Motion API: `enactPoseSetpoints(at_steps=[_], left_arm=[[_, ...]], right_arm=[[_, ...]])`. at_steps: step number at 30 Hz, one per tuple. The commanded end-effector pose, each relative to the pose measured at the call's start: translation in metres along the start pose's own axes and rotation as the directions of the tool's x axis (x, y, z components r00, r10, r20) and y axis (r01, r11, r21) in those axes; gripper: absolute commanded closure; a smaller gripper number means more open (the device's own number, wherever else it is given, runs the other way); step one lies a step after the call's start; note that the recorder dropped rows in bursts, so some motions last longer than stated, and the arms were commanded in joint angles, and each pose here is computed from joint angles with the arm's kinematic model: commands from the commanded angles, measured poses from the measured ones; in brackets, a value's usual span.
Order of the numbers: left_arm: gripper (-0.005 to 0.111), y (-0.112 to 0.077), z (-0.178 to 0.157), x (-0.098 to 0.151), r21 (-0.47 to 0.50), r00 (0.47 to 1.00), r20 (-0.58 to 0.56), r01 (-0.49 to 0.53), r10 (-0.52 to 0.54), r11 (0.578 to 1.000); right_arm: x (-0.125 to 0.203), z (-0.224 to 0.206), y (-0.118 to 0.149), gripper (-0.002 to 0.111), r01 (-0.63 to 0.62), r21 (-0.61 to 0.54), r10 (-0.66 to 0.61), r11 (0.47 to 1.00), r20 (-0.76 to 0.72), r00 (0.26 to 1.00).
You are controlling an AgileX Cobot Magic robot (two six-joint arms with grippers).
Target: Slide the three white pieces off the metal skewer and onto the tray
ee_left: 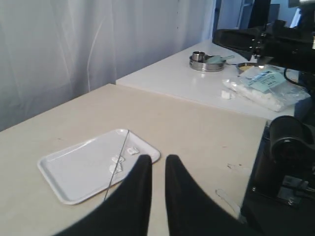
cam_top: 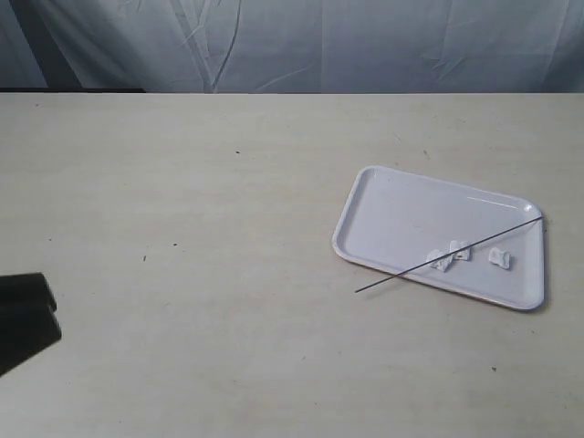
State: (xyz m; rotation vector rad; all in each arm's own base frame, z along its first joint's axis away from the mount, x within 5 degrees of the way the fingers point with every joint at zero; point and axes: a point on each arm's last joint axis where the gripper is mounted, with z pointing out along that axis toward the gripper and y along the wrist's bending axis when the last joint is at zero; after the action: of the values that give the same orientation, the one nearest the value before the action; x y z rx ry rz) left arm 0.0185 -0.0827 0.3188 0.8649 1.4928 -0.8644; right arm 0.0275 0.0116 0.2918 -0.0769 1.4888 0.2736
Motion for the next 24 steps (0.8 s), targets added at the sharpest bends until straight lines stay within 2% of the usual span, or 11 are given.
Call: enactPoseSetpoints(at_steps=[1, 8, 10, 13, 16, 17, 19, 22, 24], left_arm=[[0.095, -0.003, -0.001, 0.001, 0.024, 1.0, 0.011, 0.006, -0.006, 1.0], [0.095, -0.002, -0.001, 0.001, 0.009, 1.0, 0.016, -0.004, 0.004, 1.0], [0.095, 0.003, -0.001, -0.001, -0.043, 0.999, 0.035, -0.003, 0.004, 0.999], [0.095, 0.016, -0.003, -0.002, -0.192, 0.996, 0.087, 0.01, 0.007, 0.981], [0.095, 0.033, -0.01, 0.001, -0.395, 0.988, 0.151, 0.019, 0.044, 0.919], [0.095, 0.04, -0.014, 0.004, -0.484, 0.982, 0.182, 0.04, 0.055, 0.874], [0.095, 0.047, -0.022, 0.01, -0.585, 0.973, 0.218, 0.069, 0.075, 0.808], [0.095, 0.053, -0.033, 0.026, -0.694, 0.96, 0.259, 0.108, 0.106, 0.711], [0.095, 0.055, -0.038, 0.04, -0.736, 0.954, 0.276, 0.13, 0.119, 0.665]], right_arm=[[0.026, 0.006, -0.009, 0.109, 0.081, 0.098, -0.073, 0.992, -0.087, 0.994], [0.062, 0.013, -0.02, 0.109, 0.167, 0.167, -0.137, 0.972, -0.176, 0.975], [0.075, 0.014, -0.023, 0.109, 0.192, 0.167, -0.154, 0.967, -0.217, 0.964], [0.087, 0.015, -0.025, 0.109, 0.215, 0.164, -0.169, 0.963, -0.257, 0.952], [0.098, 0.015, -0.028, 0.109, 0.262, 0.163, -0.206, 0.951, -0.294, 0.933], [0.101, 0.015, -0.029, 0.109, 0.275, 0.162, -0.217, 0.948, -0.305, 0.927], [0.103, 0.015, -0.03, 0.109, 0.295, 0.162, -0.238, 0.942, -0.3, 0.924], [0.103, 0.015, -0.03, 0.109, 0.291, 0.165, -0.232, 0.942, -0.305, 0.924], [0.103, 0.015, -0.029, 0.109, 0.268, 0.168, -0.21, 0.949, -0.301, 0.93]])
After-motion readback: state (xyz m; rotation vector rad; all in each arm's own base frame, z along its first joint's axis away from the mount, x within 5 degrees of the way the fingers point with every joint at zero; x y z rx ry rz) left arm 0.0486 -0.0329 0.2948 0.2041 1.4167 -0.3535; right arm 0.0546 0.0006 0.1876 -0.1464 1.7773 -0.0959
